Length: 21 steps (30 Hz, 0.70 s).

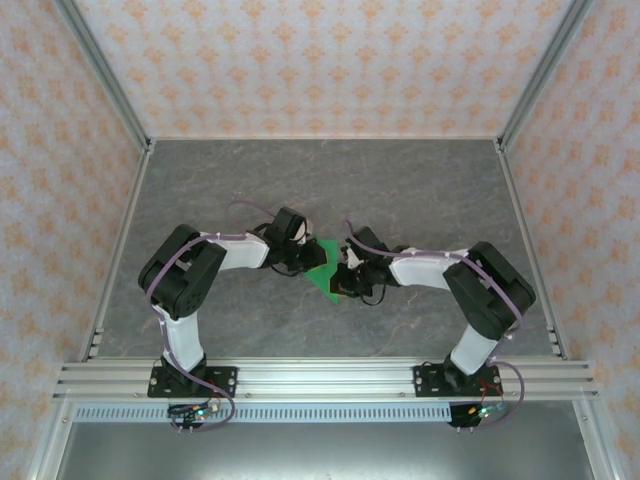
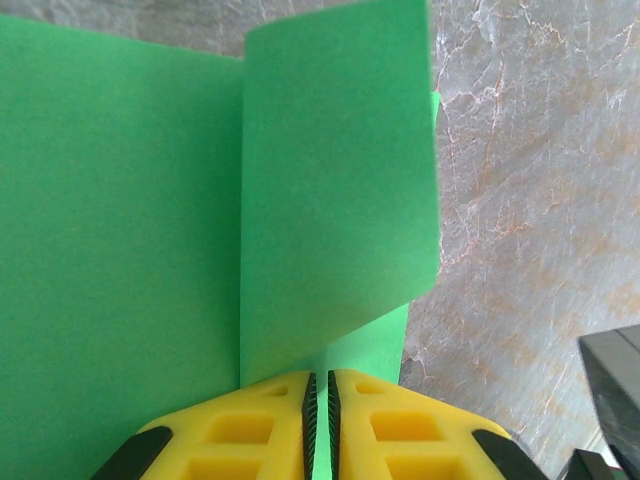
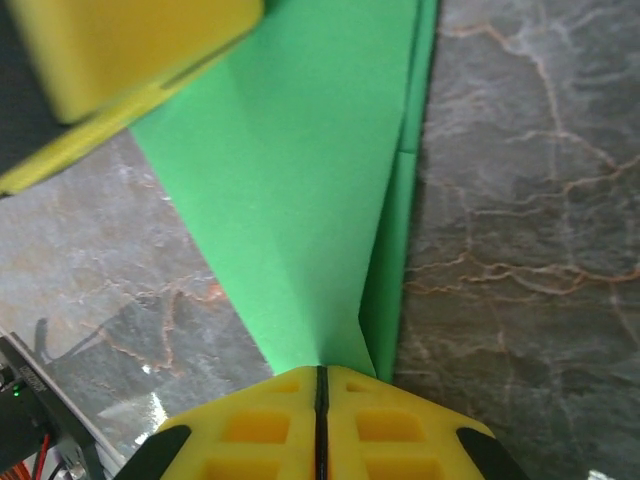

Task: Fold a paper plane with a square sheet of paper (fold left side to right side)
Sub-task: Fold the triangle at the center of the table.

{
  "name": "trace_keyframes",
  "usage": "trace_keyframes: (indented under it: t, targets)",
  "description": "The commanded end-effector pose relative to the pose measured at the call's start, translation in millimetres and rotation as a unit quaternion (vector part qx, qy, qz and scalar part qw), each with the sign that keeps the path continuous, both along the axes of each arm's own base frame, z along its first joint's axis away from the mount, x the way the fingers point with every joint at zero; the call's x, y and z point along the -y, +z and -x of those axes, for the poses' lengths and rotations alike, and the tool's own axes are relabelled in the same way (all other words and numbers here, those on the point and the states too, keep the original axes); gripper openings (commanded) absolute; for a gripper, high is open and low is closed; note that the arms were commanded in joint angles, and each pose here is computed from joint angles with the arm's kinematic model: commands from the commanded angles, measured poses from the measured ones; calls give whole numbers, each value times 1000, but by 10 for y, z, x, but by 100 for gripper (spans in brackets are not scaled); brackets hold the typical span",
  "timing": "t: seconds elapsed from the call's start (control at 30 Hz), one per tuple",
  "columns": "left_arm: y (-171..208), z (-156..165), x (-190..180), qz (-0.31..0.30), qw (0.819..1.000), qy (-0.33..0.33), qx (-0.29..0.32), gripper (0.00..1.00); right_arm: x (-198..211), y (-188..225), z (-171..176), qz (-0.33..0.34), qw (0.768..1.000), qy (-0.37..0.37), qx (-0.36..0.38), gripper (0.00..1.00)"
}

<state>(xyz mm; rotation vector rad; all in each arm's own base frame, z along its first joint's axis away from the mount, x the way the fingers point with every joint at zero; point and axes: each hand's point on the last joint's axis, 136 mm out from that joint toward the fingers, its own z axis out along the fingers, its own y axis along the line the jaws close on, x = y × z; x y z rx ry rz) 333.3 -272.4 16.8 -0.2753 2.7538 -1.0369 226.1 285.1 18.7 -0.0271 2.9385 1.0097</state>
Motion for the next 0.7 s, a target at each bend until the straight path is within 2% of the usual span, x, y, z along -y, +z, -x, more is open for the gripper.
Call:
trace_keyframes:
  t: [0.0,0.1,0.23,0.43,0.67]
  targets:
    - [-196,126,-223,-56,998,12,-25,16,214,-269,194,59,998,3,-37,11]
    - [-123,104,-183,-43,999,11,-17,16,353,-395,315,90,994,7,-58,10]
    - [148,42,-131,-22,1000,7,15,17,502,-527,429,117,990,-3,-74,4]
    - [550,56,-58,16,998,-15,59,16,574,-628,461,134,988,-10,-80,0]
    - [553,291,7,48,997,-40,48,13,574,-605,422,133,988,-11,-77,0]
